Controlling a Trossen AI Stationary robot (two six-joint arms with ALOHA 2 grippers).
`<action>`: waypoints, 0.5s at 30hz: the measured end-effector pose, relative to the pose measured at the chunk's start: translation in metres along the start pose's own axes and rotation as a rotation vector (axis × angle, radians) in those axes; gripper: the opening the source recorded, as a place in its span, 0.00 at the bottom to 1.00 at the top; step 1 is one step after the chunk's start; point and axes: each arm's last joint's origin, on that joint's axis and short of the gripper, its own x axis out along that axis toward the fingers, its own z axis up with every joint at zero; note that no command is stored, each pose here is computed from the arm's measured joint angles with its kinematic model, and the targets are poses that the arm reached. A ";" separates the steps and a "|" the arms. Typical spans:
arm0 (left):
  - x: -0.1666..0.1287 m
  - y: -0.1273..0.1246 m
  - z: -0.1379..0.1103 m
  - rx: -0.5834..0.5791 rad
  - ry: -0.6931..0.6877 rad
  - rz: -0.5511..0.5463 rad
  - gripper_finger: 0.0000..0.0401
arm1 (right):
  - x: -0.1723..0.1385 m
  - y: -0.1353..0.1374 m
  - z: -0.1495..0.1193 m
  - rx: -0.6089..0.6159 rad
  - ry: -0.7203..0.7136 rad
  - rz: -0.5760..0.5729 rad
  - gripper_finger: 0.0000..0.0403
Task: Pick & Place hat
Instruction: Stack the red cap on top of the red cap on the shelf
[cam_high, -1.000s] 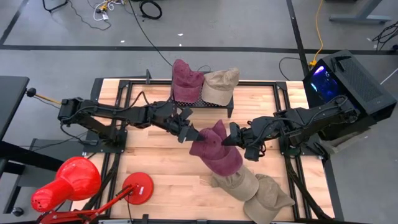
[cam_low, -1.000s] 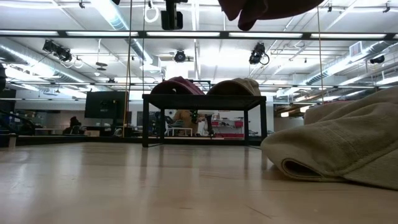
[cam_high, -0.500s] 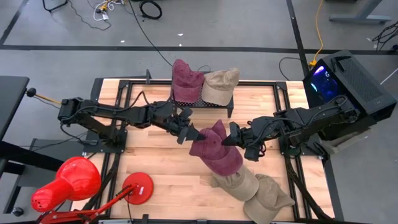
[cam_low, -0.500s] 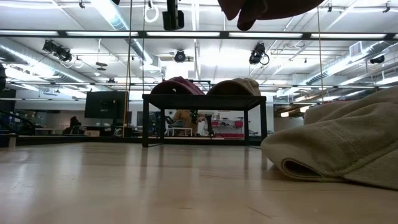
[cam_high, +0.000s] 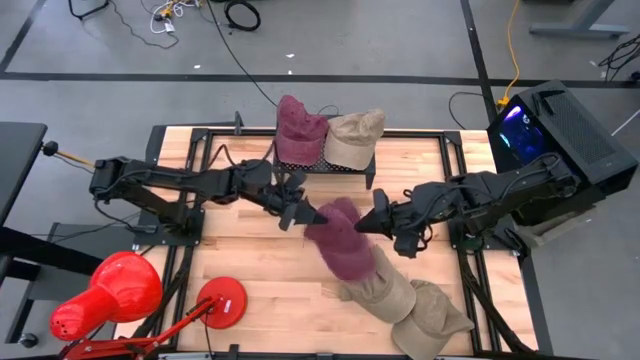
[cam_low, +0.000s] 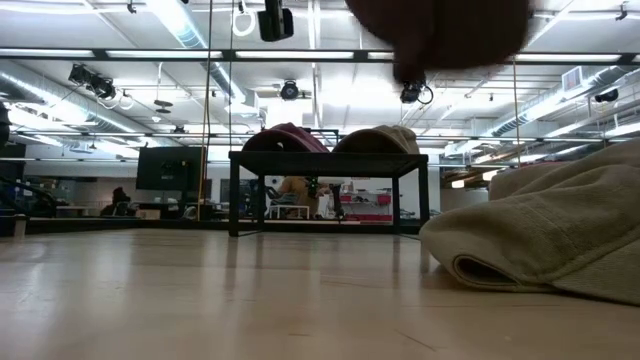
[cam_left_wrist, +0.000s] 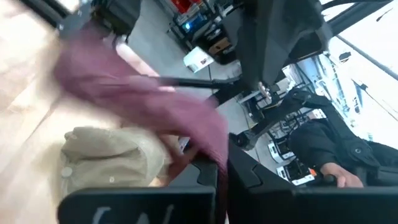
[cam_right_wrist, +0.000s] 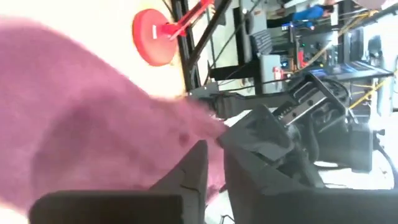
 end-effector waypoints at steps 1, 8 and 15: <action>-0.002 -0.001 0.002 0.010 -0.010 -0.004 0.01 | -0.002 -0.001 0.000 0.011 -0.002 -0.005 0.15; -0.020 -0.008 0.010 0.042 -0.035 0.005 0.01 | -0.016 -0.005 -0.002 0.122 0.006 -0.052 0.29; -0.034 -0.012 0.013 0.067 -0.007 0.020 0.01 | -0.023 -0.008 -0.010 0.344 0.165 -0.151 0.43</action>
